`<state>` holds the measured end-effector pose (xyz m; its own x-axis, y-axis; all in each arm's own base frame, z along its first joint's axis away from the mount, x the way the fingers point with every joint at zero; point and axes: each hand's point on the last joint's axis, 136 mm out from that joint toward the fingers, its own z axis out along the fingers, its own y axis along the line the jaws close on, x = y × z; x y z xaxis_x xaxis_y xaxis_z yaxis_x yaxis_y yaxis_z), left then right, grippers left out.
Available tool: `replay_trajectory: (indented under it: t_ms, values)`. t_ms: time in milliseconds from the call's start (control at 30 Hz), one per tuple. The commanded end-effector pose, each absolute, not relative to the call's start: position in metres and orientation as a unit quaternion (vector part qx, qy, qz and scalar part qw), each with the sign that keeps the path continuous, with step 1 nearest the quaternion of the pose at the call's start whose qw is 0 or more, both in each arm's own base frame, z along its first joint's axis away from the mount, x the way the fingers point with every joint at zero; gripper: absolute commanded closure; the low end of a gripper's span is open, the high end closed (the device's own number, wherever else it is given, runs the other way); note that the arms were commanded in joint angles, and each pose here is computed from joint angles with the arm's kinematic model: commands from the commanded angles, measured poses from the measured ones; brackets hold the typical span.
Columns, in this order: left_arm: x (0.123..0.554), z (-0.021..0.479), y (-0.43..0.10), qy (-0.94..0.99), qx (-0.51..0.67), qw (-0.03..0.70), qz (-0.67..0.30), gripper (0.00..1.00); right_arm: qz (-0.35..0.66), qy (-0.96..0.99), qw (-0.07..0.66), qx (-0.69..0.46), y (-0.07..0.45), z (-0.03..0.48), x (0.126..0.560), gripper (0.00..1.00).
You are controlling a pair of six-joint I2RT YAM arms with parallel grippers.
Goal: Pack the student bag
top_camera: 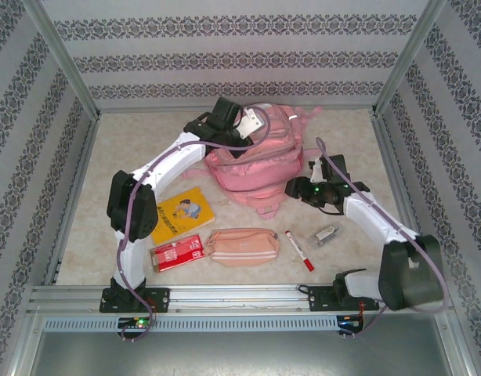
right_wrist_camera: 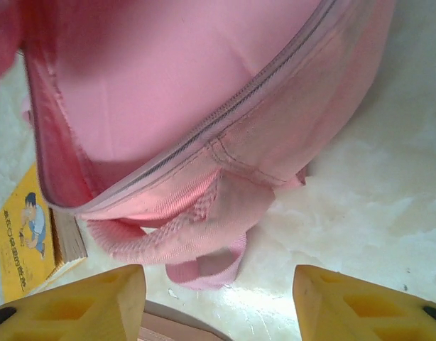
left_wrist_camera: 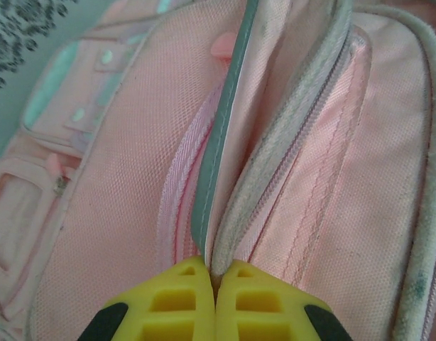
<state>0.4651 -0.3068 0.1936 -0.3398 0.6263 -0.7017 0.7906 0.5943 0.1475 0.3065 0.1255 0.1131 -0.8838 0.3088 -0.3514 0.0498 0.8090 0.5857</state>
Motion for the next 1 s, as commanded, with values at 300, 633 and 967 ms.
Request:
replay_trajectory:
  t_ms: [300,633,967]
  values:
    - [0.444,0.179,-0.295,0.842,0.366,0.345,-0.194,0.70,0.333,0.922,0.173,-0.091,0.212,0.134,0.260,0.39]
    - [0.371,0.171,-0.120,0.965,-0.054,0.179,-0.183,0.49,0.358,0.928,0.101,0.025,0.303,0.123,0.263,0.38]
    - [0.296,0.079,-0.025,0.939,-0.290,0.050,-0.179,0.46,0.353,0.912,0.104,0.179,0.381,0.097,0.271,0.49]
